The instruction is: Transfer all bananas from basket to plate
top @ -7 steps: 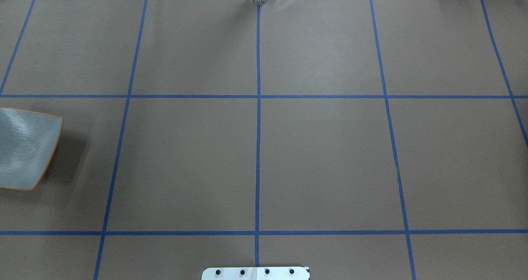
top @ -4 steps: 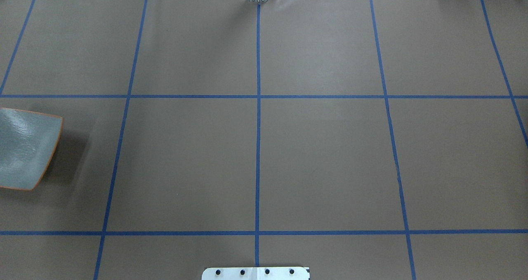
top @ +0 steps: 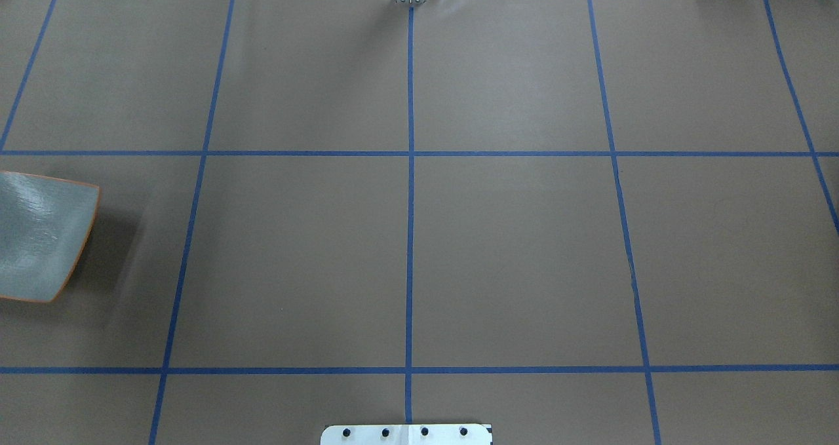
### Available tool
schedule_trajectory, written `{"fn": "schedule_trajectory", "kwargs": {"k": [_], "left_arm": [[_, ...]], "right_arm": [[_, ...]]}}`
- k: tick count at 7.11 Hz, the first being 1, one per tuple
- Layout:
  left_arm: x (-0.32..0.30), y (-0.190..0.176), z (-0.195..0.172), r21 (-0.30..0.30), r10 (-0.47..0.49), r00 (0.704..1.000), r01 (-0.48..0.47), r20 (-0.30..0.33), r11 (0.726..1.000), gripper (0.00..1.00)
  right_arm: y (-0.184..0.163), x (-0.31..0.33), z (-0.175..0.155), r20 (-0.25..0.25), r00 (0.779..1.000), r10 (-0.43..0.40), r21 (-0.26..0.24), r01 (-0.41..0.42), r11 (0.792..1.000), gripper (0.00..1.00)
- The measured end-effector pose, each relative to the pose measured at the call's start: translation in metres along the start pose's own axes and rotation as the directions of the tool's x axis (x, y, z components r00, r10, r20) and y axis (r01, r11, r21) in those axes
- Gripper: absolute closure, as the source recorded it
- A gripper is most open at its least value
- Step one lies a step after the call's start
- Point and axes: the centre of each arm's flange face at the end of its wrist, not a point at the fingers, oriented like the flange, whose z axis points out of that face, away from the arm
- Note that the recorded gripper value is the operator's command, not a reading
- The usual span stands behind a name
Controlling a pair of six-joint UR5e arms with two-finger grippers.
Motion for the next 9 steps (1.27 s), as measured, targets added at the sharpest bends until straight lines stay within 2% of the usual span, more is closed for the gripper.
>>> {"fn": "schedule_trajectory", "kwargs": {"k": [7, 8, 9], "left_arm": [[-0.012, 0.003, 0.012, 0.002, 0.003, 1.0, -0.003, 0.001, 1.0, 0.0], [-0.015, 0.004, 0.016, 0.006, 0.005, 1.0, -0.005, 0.002, 1.0, 0.0], [-0.017, 0.005, 0.017, 0.008, 0.006, 1.0, -0.006, 0.003, 1.0, 0.0]], "right_arm": [[-0.003, -0.001, 0.004, 0.018, 1.0, 0.006, -0.004, -0.006, 1.0, 0.38], [-0.003, -0.002, 0.004, 0.022, 1.0, 0.006, -0.002, -0.006, 1.0, 0.53], [-0.003, -0.002, 0.004, 0.024, 1.0, 0.005, -0.001, -0.005, 1.0, 0.77]]}}
